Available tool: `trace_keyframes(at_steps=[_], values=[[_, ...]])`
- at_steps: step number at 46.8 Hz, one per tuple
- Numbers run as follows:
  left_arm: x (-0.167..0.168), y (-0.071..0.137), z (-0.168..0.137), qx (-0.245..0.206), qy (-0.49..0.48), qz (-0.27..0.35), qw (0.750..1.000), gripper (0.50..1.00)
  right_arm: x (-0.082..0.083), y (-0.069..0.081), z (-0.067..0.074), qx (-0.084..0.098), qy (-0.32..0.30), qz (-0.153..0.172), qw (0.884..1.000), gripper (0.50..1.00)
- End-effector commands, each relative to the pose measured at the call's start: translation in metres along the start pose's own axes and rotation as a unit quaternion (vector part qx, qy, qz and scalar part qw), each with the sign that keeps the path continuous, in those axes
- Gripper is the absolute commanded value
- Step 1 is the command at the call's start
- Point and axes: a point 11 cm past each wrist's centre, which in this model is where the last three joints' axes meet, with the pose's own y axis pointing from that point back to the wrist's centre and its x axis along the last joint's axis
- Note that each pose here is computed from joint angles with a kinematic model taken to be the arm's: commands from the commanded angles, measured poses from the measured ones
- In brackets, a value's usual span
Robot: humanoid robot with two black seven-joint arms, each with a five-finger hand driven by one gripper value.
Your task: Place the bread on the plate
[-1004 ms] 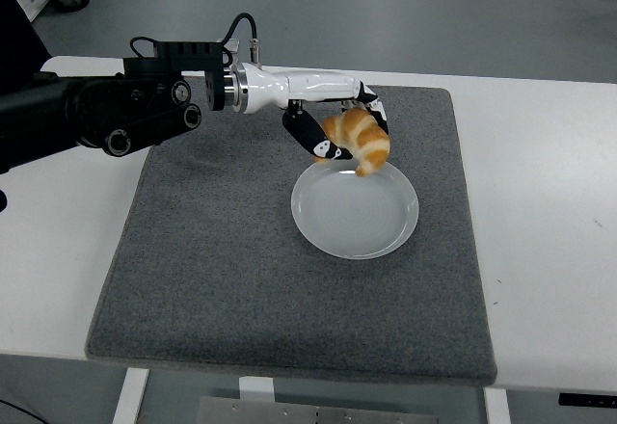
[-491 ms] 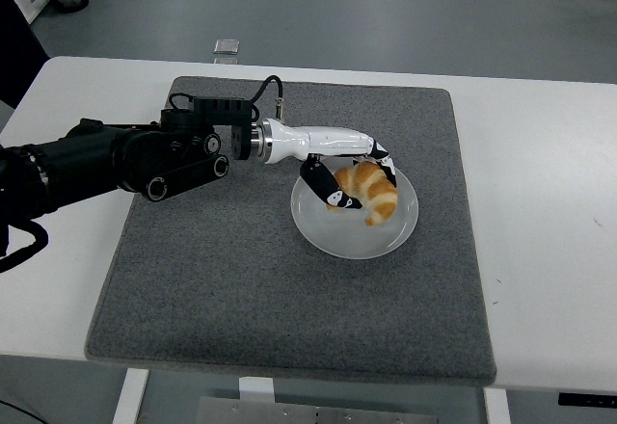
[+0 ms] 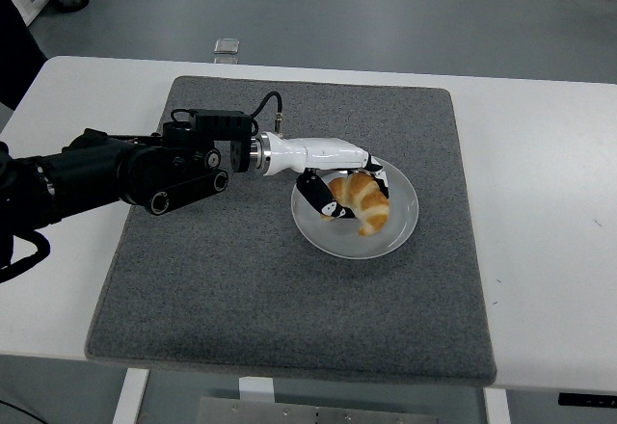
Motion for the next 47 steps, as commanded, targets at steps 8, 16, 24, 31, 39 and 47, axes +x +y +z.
trace_keyframes(at_steps=[8, 16, 24, 31, 39, 47], values=[[0.0022, -0.0001, -0.0044, 0.008, -0.004, 0.003, 1.000, 0.500, 0.0000, 0.0000, 0.0000, 0.000, 0.000, 0.000, 1.000, 0.952], [0.0018, -0.0013, -0.0033, 0.007, -0.004, 0.003, 1.000, 0.500, 0.0000, 0.0000, 0.0000, 0.000, 0.000, 0.000, 1.000, 0.952], [0.0030, -0.0014, -0.0029, 0.007, -0.003, 0.005, 1.000, 0.500, 0.0000, 0.0000, 0.0000, 0.000, 0.000, 0.000, 1.000, 0.952], [0.0041, -0.0014, -0.0028, 0.006, 0.001, 0.009, 1.000, 0.735, 0.0000, 0.0000, 0.0000, 0.000, 0.000, 0.000, 1.000, 0.952], [0.0041, -0.0016, -0.0023, 0.005, 0.002, 0.009, 1.000, 0.898, 0.0000, 0.0000, 0.0000, 0.000, 0.000, 0.000, 1.000, 0.954], [0.0091, -0.0023, -0.0003, 0.002, 0.005, 0.017, 1.000, 0.990, 0.0000, 0.0000, 0.0000, 0.000, 0.000, 0.000, 1.000, 0.952]])
